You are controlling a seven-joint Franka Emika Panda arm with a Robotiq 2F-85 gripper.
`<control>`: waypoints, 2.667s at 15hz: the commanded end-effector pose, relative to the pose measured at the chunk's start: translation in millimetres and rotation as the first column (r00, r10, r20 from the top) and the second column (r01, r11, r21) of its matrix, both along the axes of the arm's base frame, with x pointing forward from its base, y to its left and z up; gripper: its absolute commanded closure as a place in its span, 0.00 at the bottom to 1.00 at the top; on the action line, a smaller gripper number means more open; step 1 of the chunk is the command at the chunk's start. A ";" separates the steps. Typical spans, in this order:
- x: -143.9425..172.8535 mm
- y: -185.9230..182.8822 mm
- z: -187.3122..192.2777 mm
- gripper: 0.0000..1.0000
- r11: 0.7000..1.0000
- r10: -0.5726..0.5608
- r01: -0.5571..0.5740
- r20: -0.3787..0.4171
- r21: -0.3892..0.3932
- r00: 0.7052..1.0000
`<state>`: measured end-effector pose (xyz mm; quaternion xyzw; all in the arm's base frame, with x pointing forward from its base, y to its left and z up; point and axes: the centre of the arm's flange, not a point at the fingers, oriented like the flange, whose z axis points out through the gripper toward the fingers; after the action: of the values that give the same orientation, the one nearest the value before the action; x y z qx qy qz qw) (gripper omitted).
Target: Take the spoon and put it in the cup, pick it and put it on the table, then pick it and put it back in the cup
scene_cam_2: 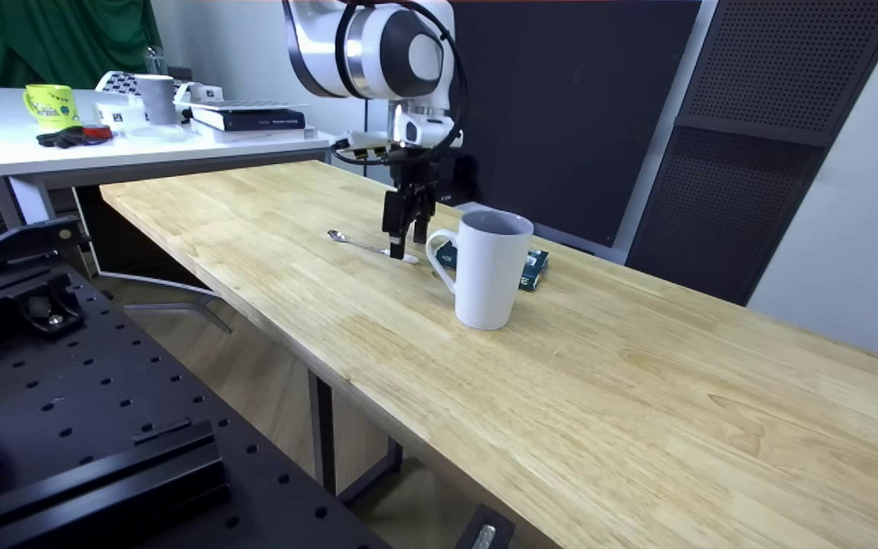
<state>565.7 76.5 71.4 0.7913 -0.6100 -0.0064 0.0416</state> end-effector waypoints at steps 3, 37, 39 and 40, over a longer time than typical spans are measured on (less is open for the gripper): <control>7.2 7.1 -10.9 0.27 0.998 -0.055 0.055 -0.012 -0.017 0.998; 14.8 -40.6 245.4 0.95 0.827 0.387 -0.249 0.189 -0.505 0.902; 7.2 -64.6 255.8 0.95 0.765 0.420 -0.227 0.201 -0.602 0.885; 4.1 -76.3 259.6 0.95 0.741 0.428 -0.216 0.199 -0.636 0.882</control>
<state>598.2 21.6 317.1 0.8440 -0.4316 0.2749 0.1608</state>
